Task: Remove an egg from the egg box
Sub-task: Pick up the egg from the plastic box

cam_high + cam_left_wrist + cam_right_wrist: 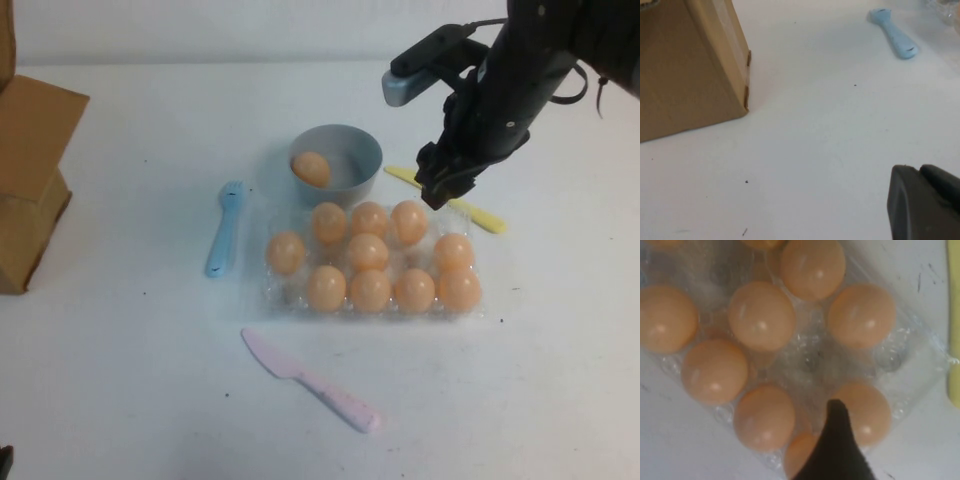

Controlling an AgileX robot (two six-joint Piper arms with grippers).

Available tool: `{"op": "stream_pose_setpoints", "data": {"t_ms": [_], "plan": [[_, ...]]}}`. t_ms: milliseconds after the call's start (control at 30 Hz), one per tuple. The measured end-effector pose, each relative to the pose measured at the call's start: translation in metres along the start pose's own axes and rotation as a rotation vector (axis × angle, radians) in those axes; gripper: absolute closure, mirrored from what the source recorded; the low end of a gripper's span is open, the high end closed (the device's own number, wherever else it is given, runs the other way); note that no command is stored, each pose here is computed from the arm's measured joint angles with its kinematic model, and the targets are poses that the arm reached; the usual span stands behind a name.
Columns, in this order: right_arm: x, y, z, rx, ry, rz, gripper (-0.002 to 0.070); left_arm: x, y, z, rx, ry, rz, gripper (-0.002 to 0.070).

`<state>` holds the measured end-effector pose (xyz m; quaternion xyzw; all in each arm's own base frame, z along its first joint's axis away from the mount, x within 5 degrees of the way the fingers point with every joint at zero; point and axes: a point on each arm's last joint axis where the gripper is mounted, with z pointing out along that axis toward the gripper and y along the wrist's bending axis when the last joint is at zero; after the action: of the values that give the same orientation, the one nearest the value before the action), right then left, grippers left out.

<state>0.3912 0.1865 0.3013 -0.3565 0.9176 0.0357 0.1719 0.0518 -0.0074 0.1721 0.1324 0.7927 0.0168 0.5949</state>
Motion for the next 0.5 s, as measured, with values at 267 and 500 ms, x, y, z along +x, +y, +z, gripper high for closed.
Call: {"op": "stream_pose_setpoints", "data": {"t_ms": [267, 500], "plan": [[-0.025, 0.016, 0.026, -0.037, -0.019, -0.054, 0.0190, 0.000, 0.000, 0.000, 0.000, 0.000, 0.000, 0.0678], [-0.028, 0.016, 0.046, -0.052, 0.010, -0.074, 0.0158, 0.000, 0.000, 0.000, 0.000, 0.000, 0.000, 0.0678]]}}
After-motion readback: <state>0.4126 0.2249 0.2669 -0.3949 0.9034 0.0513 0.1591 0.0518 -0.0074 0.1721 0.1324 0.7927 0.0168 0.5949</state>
